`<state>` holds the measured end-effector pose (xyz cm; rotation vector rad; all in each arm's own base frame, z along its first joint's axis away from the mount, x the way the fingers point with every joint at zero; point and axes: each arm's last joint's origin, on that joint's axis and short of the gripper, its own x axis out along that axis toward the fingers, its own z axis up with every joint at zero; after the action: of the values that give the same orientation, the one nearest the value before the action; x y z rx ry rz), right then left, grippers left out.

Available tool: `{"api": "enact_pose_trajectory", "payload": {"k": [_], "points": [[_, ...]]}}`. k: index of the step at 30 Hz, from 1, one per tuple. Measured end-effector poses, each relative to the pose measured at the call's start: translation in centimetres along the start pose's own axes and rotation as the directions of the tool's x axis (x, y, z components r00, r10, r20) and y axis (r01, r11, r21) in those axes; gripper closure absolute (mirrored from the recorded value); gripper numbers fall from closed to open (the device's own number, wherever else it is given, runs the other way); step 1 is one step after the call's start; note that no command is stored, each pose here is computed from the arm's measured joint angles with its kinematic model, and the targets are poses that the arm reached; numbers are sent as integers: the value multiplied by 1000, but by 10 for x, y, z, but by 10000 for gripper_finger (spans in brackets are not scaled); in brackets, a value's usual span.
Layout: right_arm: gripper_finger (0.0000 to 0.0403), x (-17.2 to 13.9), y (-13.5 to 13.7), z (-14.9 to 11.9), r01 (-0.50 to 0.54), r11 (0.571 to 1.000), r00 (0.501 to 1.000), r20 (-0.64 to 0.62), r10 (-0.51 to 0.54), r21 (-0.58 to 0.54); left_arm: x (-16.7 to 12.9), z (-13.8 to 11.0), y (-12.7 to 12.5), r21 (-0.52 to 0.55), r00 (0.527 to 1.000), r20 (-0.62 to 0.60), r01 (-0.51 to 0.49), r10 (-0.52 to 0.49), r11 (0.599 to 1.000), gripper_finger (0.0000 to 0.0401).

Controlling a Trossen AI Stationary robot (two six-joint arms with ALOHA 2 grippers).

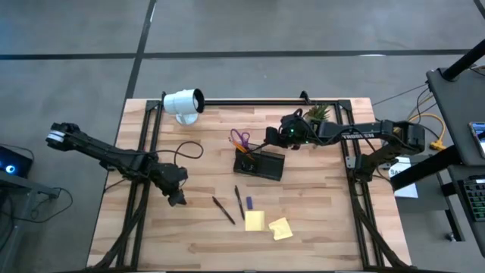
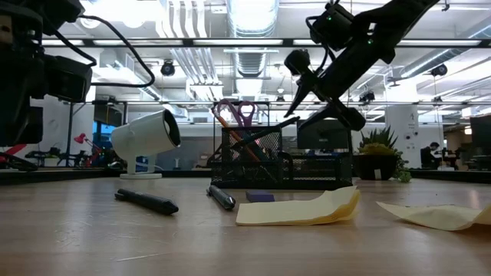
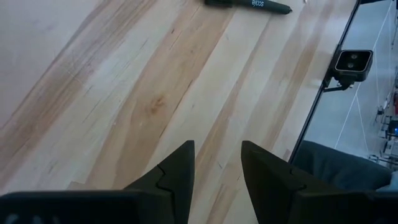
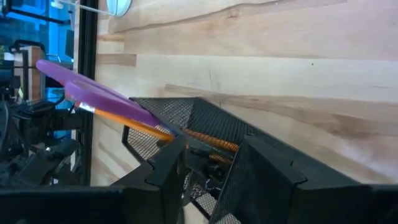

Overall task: Pick and place office supplies into organizer
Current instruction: Put the right black pen into the black desk organizer

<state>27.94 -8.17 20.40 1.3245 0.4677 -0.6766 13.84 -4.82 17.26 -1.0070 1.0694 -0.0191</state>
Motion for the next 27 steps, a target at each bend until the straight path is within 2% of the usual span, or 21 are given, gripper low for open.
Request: {"api": "enact_pose_trajectory", "payload": {"k": [6,27], "points": [[263,0,1,-3,-1,1000,1000,-3,1,2,0,0,0,0,1000,0,0,0,1000,285],[312,0,2,-5,-4,1000,1000,-11,4,-6,0,0,0,0,1000,1,-1,1,1000,285]]}}
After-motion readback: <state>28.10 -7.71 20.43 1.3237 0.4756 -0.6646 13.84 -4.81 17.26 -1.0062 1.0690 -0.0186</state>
